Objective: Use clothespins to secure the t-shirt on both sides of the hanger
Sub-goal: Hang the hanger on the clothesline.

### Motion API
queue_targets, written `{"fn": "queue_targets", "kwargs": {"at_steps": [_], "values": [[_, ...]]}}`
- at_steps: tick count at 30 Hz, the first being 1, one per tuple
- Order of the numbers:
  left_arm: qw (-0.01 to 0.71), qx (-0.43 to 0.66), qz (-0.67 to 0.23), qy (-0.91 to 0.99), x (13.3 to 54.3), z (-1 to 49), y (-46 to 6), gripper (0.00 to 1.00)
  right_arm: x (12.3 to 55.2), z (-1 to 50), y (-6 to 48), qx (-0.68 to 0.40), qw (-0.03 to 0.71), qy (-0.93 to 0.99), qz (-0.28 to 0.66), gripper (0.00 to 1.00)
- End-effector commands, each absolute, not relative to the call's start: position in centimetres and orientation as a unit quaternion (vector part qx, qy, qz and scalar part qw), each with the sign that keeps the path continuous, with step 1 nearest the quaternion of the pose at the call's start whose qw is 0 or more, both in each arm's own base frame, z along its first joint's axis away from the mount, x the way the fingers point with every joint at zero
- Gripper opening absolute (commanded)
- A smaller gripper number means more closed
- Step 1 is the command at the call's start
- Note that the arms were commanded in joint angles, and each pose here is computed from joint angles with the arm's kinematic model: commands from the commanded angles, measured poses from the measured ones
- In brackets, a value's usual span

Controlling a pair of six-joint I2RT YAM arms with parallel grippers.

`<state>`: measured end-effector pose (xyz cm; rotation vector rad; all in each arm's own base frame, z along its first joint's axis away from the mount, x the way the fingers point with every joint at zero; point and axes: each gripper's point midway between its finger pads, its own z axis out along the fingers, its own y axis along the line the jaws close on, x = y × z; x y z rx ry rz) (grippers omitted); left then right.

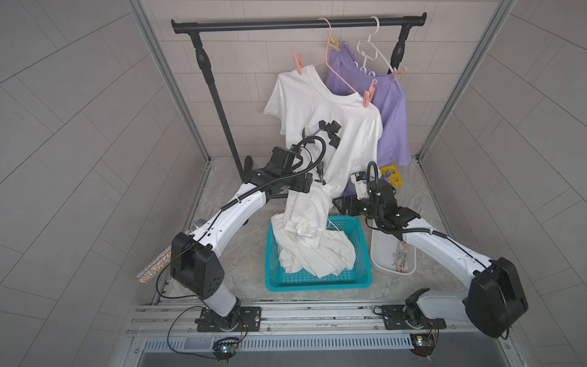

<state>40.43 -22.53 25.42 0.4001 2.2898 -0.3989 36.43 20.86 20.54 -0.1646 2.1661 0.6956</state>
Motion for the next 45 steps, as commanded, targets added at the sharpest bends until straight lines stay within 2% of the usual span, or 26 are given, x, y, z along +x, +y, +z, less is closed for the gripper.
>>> {"fn": "queue_targets", "kwargs": {"at_steps": [1,4,11,13,18,24,35,45], "values": [[0.352,0.147,-0.154,0.911,39.2,24.1,-21.1,0.93,38.8,22.3,22.4,-0.065,0.457,0.841,0.282,0.87],[0.351,0.142,-0.160,0.912,38.4,24.1,-20.4,0.94,40.1,21.5,23.4,-0.060,0.457,0.842,0.281,0.86],[0.345,0.128,-0.147,0.918,36.9,23.0,-18.1,0.94,42.4,21.8,25.5,-0.065,0.475,0.837,0.264,0.71],[0.343,0.124,-0.147,0.919,36.6,22.7,-17.7,0.93,42.9,21.8,26.0,-0.068,0.472,0.839,0.263,0.64],[0.342,0.115,-0.144,0.922,36.0,22.1,-16.6,0.93,43.2,23.0,27.8,-0.088,0.473,0.833,0.272,0.30],[0.333,0.108,-0.142,0.926,35.7,21.1,-16.0,0.93,42.9,25.6,30.9,-0.121,0.469,0.813,0.323,0.01],[0.345,0.086,-0.133,0.925,34.6,21.6,-14.5,0.93,44.3,31.5,34.6,-0.141,0.494,0.780,0.358,0.00],[0.372,0.055,-0.140,0.916,33.4,22.7,-13.3,0.93,49.1,38.7,35.3,-0.127,0.573,0.739,0.332,0.00]]}}
